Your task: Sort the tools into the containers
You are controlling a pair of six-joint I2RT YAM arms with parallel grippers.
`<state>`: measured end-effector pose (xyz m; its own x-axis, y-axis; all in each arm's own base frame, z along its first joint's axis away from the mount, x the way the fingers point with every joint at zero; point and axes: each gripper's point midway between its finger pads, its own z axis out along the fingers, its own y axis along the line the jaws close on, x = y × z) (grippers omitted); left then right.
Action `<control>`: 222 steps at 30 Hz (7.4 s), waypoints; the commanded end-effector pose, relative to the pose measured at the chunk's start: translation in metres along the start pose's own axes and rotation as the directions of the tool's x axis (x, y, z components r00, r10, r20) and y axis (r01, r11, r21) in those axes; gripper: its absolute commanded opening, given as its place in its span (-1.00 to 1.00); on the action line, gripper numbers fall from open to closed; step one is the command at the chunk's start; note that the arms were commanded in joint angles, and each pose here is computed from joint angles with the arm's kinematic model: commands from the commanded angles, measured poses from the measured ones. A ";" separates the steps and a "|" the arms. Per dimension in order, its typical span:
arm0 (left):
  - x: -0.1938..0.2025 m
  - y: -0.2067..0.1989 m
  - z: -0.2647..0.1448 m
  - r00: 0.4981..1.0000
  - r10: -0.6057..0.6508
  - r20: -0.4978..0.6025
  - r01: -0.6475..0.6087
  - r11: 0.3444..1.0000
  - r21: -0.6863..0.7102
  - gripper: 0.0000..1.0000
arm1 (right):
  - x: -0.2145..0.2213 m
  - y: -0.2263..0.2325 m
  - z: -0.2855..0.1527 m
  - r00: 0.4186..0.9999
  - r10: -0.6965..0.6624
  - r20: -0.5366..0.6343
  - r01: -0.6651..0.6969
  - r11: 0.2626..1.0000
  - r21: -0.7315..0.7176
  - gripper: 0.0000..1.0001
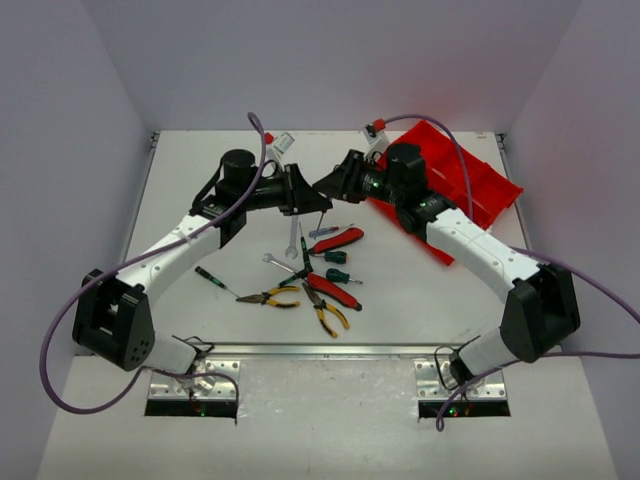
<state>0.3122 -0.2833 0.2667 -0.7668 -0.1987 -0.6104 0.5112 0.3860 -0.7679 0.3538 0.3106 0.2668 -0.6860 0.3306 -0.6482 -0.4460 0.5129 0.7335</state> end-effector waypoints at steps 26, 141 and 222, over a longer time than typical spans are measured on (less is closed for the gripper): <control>-0.003 0.053 -0.153 0.947 0.307 0.095 -0.139 0.659 -0.739 1.00 | -0.131 -0.122 -0.084 0.952 -0.138 0.274 0.007 0.903 0.430 -1.00; 0.085 0.267 0.070 0.681 0.185 -0.709 -0.598 0.700 -0.392 -0.42 | -0.042 -0.102 -0.202 0.951 -0.294 0.092 0.213 0.844 0.492 0.98; 0.063 0.112 -0.142 0.958 0.285 -0.024 -0.180 0.537 -0.824 1.00 | -0.252 -0.404 -0.044 0.895 -0.445 -0.028 0.251 0.450 0.857 0.22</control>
<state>0.2517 -0.1270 0.1569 -0.6450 -0.0491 -0.7626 0.1173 0.9797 -0.1623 0.6689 -0.0202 0.0890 -0.5334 0.0774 -0.8423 0.1579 0.9874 -0.0093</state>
